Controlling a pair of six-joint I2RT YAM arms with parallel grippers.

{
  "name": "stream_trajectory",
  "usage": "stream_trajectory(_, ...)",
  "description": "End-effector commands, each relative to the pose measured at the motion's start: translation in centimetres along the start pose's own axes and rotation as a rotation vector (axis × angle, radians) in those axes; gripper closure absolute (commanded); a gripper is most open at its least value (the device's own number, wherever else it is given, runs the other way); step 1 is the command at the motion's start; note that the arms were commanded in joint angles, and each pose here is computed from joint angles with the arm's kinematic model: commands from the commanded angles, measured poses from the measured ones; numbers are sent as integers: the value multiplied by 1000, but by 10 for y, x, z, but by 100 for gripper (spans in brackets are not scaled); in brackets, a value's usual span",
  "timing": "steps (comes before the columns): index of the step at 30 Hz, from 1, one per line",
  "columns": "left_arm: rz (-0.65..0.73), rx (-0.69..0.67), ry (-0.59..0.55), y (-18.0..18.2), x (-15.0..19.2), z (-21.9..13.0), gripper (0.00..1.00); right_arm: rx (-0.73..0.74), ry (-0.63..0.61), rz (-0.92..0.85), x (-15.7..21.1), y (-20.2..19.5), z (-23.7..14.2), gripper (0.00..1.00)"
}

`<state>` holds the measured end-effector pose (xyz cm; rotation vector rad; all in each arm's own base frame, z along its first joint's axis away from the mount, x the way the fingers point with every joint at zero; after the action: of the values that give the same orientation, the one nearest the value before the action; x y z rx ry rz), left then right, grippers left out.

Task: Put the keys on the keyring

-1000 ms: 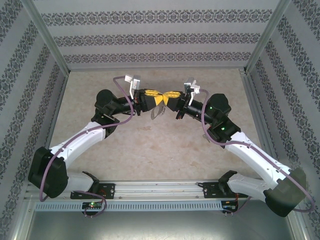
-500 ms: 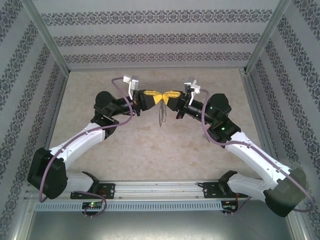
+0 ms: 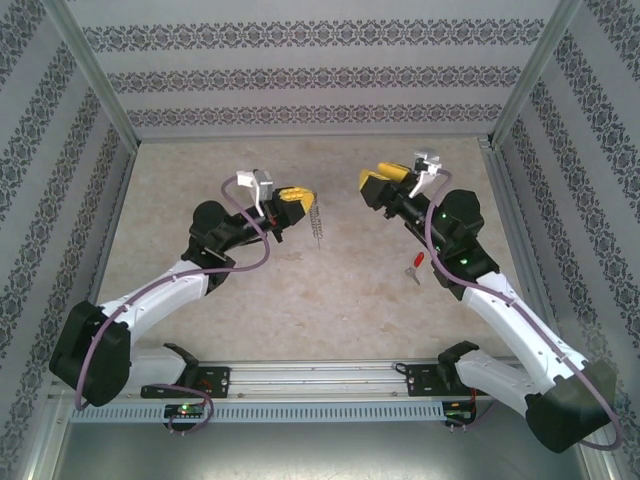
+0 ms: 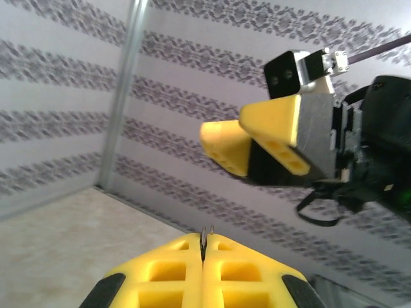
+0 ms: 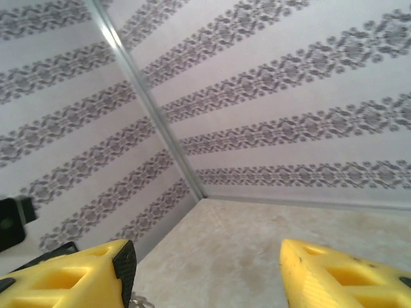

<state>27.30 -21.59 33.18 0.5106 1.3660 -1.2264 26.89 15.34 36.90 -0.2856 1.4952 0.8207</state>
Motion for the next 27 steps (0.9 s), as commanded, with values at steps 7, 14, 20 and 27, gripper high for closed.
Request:
stream_trajectory(7,446,62,-247,-6,-3,-6,100,126,70,116,36,-25,-5,38)
stream_trajectory(14,477,91,-235,-6,-2,-1,100,126,98,126,47,-30,-6,37)
stream_trajectory(20,447,98,-246,-10,-5,1,100,97,109,125,47,-28,-4,37)
stream_trajectory(27,54,74,-225,-3,-15,6,100,-36,137,77,38,-11,3,37)
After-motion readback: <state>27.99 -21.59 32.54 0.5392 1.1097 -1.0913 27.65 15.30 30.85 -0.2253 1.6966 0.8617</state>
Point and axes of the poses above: each hand's point on the last joint's axis, 136 mm out from that joint toward the fingers, its own z axis out along the fingers, its own y axis along the line the jaws close on, x = y × z, the point moved 6 cm from there along -z, back along the fingers, and after that the axes turned 9 degrees about -z, right-handed, at the moved point
